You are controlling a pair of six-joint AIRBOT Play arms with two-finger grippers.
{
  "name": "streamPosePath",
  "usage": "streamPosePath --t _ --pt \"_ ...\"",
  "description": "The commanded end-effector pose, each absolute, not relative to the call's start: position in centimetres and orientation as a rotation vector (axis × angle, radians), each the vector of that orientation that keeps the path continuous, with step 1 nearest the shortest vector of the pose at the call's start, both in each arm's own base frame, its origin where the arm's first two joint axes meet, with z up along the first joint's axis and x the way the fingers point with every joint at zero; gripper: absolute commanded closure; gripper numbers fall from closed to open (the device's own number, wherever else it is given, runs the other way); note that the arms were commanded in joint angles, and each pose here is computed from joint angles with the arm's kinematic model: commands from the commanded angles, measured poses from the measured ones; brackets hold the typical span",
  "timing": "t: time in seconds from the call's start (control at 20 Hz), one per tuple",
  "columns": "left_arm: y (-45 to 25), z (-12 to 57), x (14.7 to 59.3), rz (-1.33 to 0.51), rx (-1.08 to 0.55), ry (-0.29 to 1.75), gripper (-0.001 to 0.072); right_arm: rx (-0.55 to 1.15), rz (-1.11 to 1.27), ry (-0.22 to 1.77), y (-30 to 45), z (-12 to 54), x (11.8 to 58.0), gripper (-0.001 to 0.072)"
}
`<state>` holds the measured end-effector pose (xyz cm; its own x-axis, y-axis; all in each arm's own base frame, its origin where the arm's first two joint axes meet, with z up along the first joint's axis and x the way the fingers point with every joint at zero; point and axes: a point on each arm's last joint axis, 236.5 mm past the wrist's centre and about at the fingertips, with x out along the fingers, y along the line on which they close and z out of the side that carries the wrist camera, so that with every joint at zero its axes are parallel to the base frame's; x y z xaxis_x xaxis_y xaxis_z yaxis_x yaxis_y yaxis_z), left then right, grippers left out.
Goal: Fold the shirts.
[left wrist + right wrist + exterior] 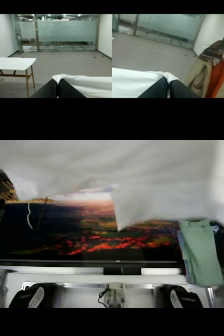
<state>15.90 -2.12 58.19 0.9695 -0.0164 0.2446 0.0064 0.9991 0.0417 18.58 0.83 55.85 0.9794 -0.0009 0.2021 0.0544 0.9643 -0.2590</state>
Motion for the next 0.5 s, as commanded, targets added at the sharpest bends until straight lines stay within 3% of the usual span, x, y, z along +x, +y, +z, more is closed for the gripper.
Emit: streamPosePath --t 0.0,0.2,0.45 --pt "-0.1 56.4 12.5 0.111 0.048 -0.219 0.0676 -0.256 -0.089 -0.150 -0.1 54.6 15.0 0.0639" --pt "1.2 51.4 18.0 0.109 0.012 -0.033 0.0677 -0.189 -0.034 0.171 -0.5 47.4 19.8 0.0639" --pt "4.0 36.0 29.4 0.089 0.001 0.425 0.0677 -0.045 0.083 0.714 -0.8 32.3 30.1 0.0639"
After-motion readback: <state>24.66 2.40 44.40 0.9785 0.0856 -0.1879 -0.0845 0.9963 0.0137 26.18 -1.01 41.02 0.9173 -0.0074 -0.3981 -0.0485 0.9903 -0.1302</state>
